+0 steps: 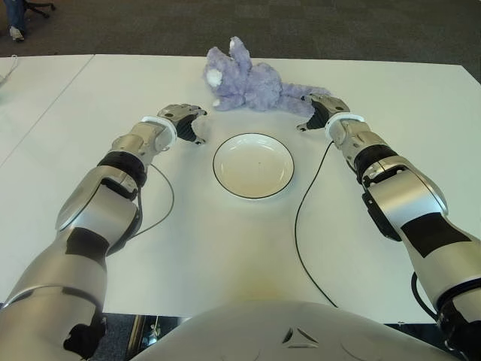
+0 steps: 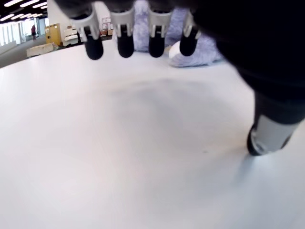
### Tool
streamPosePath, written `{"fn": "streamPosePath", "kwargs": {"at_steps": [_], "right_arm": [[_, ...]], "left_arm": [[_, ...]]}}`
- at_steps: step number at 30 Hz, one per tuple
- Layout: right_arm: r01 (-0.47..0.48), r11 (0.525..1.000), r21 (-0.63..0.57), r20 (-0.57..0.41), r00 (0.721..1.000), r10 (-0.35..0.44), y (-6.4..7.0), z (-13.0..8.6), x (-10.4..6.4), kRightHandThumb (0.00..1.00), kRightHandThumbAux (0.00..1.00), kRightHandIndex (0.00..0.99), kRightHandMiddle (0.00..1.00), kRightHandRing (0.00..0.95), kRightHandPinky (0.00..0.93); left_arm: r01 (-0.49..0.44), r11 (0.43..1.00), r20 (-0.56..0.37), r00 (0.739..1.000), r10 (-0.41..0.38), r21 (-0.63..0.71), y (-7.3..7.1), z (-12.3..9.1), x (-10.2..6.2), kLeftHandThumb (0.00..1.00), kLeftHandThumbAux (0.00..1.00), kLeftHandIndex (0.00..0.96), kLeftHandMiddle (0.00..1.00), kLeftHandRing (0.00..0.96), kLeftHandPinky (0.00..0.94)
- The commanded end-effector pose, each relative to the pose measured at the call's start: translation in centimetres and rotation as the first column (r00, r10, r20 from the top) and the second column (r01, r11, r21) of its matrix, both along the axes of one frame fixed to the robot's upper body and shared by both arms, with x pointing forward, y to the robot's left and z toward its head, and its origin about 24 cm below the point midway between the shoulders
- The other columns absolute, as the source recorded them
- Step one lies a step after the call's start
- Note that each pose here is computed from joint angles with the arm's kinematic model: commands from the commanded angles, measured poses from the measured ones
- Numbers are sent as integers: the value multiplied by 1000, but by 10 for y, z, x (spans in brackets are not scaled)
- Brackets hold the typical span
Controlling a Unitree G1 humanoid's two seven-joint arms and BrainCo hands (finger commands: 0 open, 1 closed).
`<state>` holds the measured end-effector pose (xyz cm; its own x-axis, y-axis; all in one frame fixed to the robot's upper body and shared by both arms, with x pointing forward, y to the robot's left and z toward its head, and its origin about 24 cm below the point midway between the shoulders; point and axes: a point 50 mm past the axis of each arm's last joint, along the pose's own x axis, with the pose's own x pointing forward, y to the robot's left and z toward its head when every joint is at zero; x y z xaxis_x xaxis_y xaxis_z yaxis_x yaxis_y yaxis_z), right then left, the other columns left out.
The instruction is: Put the doll into the plate.
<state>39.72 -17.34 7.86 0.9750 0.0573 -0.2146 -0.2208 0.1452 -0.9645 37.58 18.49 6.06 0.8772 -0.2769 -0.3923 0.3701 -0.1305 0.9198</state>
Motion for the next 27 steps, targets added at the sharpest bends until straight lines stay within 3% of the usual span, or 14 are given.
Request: {"fn": "streamPosePath", "kwargs": {"at_steps": [1,9,16,27], "right_arm": [[30,996,83,-99,995,-21,5,-37,-18,246,650,0,0,0,0],[35,987,159,-171,985,-7,10,-54,-27,214,637,0,0,0,0],[-11,983,185,-161,986,42,12,-48,-25,200,631,0,0,0,0],[22,978,206,-184,983,17,7,-56,-30,195,640,0,0,0,0]], "left_arm": [[59,998,-153,986,-61,-18,-15,-43,-24,14,603,0,28,17,0],[70,997,-157,985,-75,-41,-17,-45,-26,5,609,0,20,16,0],[70,995,-142,987,-79,-70,-17,-43,-26,34,621,0,19,19,0],[83,993,-119,989,-92,-79,-19,-41,-25,39,627,0,19,15,0]]}}
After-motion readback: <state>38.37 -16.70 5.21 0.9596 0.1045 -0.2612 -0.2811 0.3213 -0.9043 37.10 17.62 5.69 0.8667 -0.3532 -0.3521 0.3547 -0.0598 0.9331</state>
